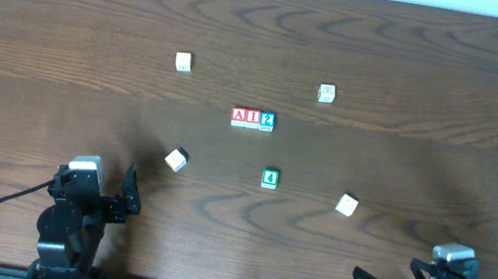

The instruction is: Spell out Ai2

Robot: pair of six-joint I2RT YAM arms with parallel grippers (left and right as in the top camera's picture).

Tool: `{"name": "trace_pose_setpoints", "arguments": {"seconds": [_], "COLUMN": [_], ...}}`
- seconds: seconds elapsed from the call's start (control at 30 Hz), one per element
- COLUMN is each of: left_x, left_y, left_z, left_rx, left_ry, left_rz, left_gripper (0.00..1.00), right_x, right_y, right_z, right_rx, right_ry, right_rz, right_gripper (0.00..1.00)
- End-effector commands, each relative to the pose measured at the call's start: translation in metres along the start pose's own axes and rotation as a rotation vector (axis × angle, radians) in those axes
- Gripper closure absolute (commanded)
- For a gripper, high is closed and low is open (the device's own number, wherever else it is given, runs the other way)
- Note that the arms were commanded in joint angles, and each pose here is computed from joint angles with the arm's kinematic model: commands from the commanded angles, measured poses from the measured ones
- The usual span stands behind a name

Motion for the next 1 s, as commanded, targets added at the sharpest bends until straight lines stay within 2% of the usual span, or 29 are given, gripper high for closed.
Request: {"name": "trace_pose_setpoints", "arguments": {"seconds": [0.0,0.43,0.57,0.77,0.97], "left_x": [-0.006,-0.006,-0.006,-0.006,-0.006], "left_y": [0.003,0.003,0.003,0.003,0.003], "left_z": [-0.001,-0.001,-0.001,-0.001,-0.001], "left_rx": [-0.012,-0.012,-0.012,-0.012,-0.012], "left_ry": [0.021,0.021,0.021,0.021,0.021], "left_rz": [0.010,0.010,0.010,0.010,0.010], "left_gripper": [0.05,0.05,0.05,0.05,0.05], "right_x": [0.000,-0.003,0.020,0.007,-0.022], "right_y": [0.000,-0.001,0.005,0.049,0.093], "right_z": [0.000,-0.004,-0.012,-0.030,-0.064], "right_rx": [0.003,-0.026,-0.111,-0.175,-0.286], "right_ry": [0.003,-0.028,-0.080,-0.329,-0.345], "right_rz": [-0.001,0.011,-0.148,-0.272,-0.268], "right_gripper": [0.01,0.01,0.01,0.01,0.01]}}
Point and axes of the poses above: each gripper's point midway between its finger pads, its own y axis out along the fingers, its own z axis along the line the jaws close on, x = y × z, the point moved 5 cm from there along -y, back along the fingers, and after that the axes turned 1 degree about -y, right-handed, at the moved point
